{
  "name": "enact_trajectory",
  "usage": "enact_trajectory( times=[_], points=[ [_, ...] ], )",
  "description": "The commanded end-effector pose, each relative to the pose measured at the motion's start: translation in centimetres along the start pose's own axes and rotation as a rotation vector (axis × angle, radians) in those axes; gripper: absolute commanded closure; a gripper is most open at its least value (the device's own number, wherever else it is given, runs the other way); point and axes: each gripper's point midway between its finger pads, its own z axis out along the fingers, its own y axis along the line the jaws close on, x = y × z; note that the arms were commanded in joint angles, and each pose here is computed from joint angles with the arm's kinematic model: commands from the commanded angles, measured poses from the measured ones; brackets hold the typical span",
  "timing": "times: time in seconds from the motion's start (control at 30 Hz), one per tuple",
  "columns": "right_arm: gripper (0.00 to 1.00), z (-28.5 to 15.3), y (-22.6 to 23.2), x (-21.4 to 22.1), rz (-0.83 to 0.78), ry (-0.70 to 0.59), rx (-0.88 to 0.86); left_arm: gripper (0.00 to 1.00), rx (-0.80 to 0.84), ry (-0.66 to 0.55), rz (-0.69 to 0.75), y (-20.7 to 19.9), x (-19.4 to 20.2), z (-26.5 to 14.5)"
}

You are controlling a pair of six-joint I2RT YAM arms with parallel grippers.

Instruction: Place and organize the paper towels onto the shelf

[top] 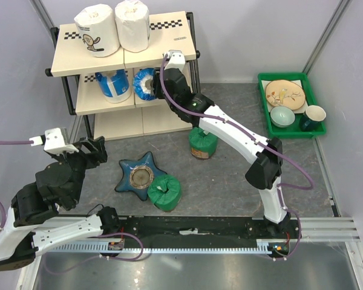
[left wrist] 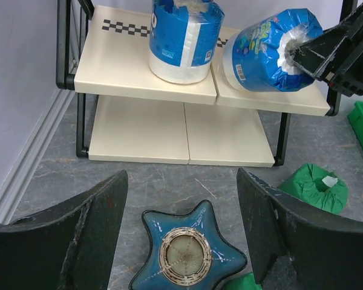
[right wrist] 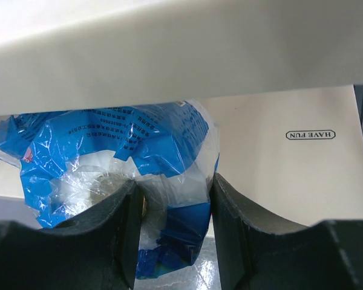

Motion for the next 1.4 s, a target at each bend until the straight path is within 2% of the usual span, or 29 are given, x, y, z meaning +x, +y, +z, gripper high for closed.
enact_trajectory(
  times=[0.0, 0.27, 0.53, 0.73, 1.1, 1.27, 1.37],
  points=[
    [0.68, -0.5, 1.4, -4.4, 0.064, -0.119, -0.026, 0.2, 0.003, -0.002, -0.047, 0.1, -0.4, -0.2],
    [0.48, -0.3, 2.0, -4.1, 0.057, -0.113, -0.051, 0.2, 0.002, 0.005, -0.05, 0.2, -0.1, -0.3],
    [0.36, -0.5, 2.0, -4.9, 0.064, -0.134, -0.057, 0.2, -0.002, 0.0, -0.057, 0.8, -0.2, -0.5],
    [0.3, -0.6, 2.1, -5.1, 0.065, -0.142, -0.065, 0.2, -0.002, 0.006, -0.06, 0.8, 0.0, -0.5],
    [0.27, -1.3, 2.2, -5.0, 0.046, -0.143, -0.09, 0.2, -0.003, 0.016, -0.051, 0.5, 0.6, -0.3],
    [0.26, -3.4, 2.1, -6.0, 0.048, -0.152, -0.139, 0.2, 0.015, 0.038, -0.033, -0.4, 1.7, 0.0],
    [0.25, -4.9, 0.8, -4.0, 0.033, -0.114, -0.146, 0.2, 0.063, 0.063, 0.004, -2.4, 3.4, 0.6]
  ],
)
